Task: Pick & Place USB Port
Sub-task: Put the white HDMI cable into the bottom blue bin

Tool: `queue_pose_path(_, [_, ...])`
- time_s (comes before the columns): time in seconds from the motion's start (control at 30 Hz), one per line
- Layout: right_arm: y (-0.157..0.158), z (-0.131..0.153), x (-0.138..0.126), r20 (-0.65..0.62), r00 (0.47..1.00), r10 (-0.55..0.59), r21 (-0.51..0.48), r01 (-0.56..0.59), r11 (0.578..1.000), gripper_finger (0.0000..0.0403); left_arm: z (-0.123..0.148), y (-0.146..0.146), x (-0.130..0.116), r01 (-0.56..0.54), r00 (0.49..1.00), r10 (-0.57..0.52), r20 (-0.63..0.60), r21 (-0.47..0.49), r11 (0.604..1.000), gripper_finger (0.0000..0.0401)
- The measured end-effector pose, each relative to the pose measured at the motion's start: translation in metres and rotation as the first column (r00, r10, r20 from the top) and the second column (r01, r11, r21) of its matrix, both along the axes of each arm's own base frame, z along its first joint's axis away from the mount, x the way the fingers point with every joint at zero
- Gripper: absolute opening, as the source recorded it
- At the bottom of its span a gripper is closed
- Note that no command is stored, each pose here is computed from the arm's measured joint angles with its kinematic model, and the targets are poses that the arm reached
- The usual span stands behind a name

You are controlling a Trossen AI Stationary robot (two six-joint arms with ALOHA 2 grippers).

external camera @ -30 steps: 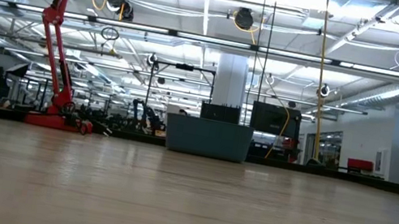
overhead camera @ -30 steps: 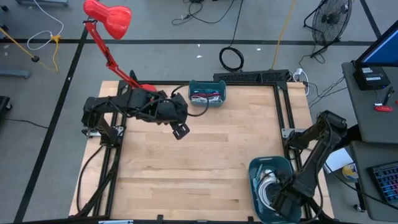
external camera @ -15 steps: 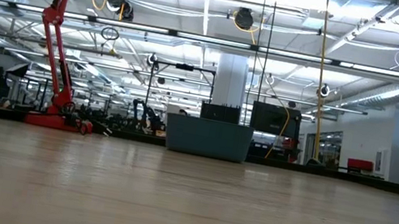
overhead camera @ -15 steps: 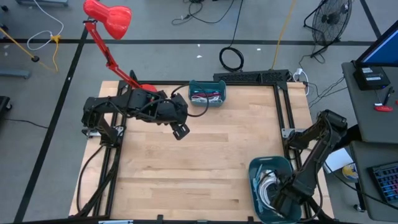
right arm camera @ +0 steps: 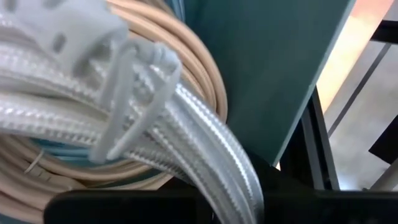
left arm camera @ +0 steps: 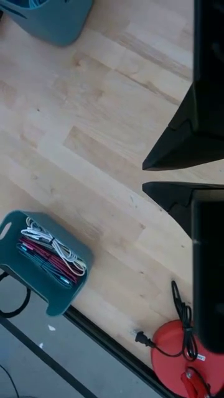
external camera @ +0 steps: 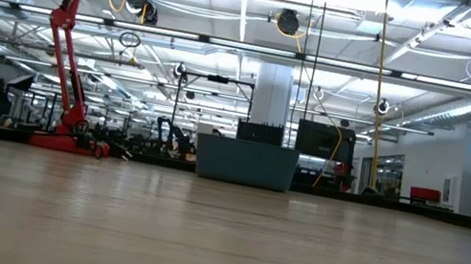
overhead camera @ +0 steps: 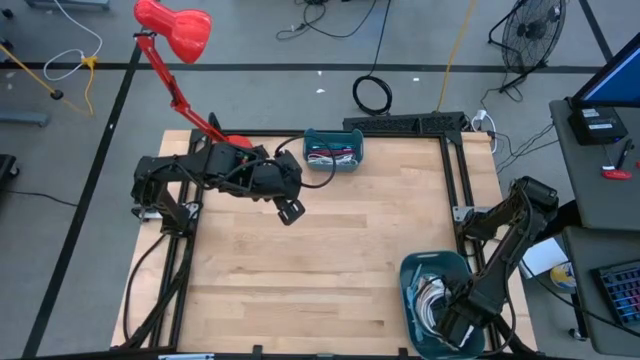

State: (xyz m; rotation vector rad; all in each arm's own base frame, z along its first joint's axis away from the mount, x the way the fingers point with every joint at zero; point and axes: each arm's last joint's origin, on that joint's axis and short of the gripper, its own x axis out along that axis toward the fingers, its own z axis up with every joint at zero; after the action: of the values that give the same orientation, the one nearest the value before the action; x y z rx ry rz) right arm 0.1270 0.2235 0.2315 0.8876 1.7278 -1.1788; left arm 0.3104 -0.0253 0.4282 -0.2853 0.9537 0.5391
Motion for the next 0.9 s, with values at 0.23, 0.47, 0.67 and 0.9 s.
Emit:
queue_pose_path(0.23, [-0.001,0.000,0.000,0.020,1.000,0.013,-0.011,-0.013,1.000,0.0056,0.000,0.000,0.000,0.000,1.000,0.000,0.001,0.000,1.000,0.0042])
queue_pose_path(0.47, [-0.001,0.000,0.001,0.025,0.999,0.023,-0.011,-0.023,1.000,0.0091,0.000,0.000,0.000,0.000,1.000,0.000,0.001,0.000,1.000,0.0042])
queue_pose_path(0.67, [-0.001,0.000,0.001,0.027,0.999,0.026,-0.006,-0.026,1.000,0.0124,-0.004,-0.001,0.005,0.006,1.000,-0.006,-0.016,0.006,1.000,0.0042])
queue_pose_path(0.9, [-0.005,0.004,0.003,0.036,0.999,0.031,0.018,-0.032,0.999,0.0145,-0.022,-0.005,0.022,0.038,0.996,-0.038,-0.080,-0.005,0.999,0.0042])
